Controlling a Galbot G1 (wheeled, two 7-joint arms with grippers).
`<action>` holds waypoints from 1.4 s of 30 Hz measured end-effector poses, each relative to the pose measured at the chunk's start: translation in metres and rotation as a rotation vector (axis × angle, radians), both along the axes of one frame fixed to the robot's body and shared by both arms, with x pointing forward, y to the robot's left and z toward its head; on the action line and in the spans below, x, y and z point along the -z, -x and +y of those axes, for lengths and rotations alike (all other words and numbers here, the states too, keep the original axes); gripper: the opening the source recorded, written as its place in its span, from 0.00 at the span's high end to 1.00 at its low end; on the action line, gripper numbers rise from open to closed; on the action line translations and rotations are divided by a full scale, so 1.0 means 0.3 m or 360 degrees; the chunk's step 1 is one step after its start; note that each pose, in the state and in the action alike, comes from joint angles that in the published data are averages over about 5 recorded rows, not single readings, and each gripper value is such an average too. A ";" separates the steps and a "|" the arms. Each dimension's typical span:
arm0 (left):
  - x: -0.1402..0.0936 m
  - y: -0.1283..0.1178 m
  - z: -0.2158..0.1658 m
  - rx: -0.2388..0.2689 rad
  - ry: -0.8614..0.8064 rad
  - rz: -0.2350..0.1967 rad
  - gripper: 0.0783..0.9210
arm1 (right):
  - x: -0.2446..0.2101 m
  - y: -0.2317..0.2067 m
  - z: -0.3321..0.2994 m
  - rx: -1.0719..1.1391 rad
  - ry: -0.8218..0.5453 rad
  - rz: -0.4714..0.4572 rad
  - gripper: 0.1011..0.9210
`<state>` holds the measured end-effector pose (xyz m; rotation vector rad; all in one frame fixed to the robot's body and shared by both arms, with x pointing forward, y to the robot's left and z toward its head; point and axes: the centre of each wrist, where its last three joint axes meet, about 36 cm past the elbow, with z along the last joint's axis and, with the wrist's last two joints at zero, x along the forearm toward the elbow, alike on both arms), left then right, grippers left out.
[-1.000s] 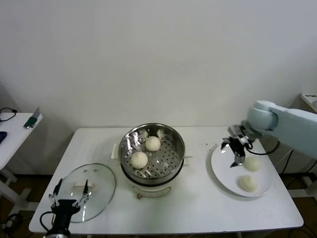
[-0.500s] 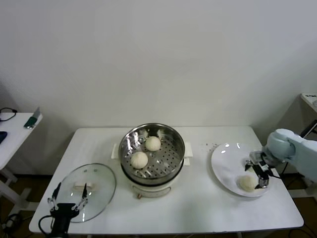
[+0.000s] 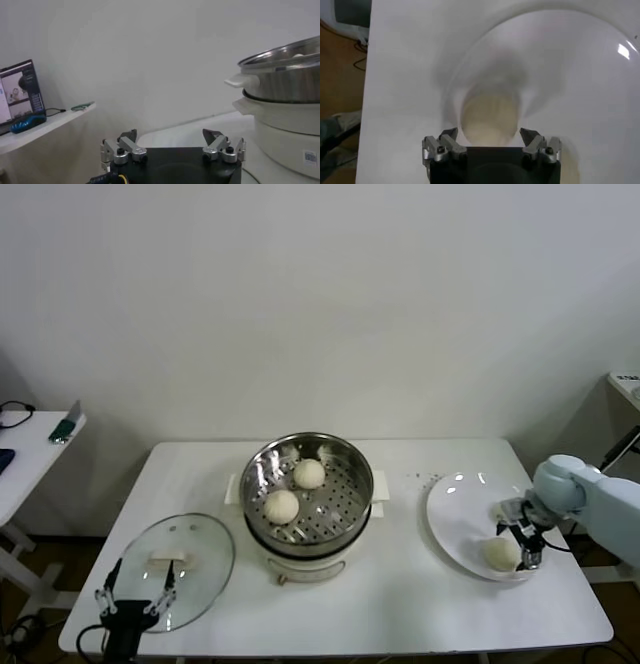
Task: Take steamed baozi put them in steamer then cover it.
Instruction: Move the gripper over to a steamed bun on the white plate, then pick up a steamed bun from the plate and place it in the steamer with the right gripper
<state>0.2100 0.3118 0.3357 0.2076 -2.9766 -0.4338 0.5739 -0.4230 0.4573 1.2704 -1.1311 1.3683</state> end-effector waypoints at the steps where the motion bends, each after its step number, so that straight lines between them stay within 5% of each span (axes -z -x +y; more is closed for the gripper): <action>1: 0.000 0.000 0.001 -0.0001 -0.0002 0.0001 0.12 | 0.003 -0.002 0.004 -0.0004 0.0000 0.0002 0.12; 15: 0.005 -0.005 -0.001 -0.0014 0.0001 -0.0002 0.12 | -0.001 -0.046 0.046 -0.0060 0.0020 0.0033 0.29; 23: 0.004 -0.006 0.001 -0.0015 0.0003 -0.0006 0.12 | -0.062 -0.085 0.077 -0.0157 0.0030 0.0021 0.29; 42: 0.006 -0.006 -0.012 0.0006 -0.0002 0.0018 0.12 | -0.723 -0.282 0.614 -0.1490 0.0214 -0.0253 0.27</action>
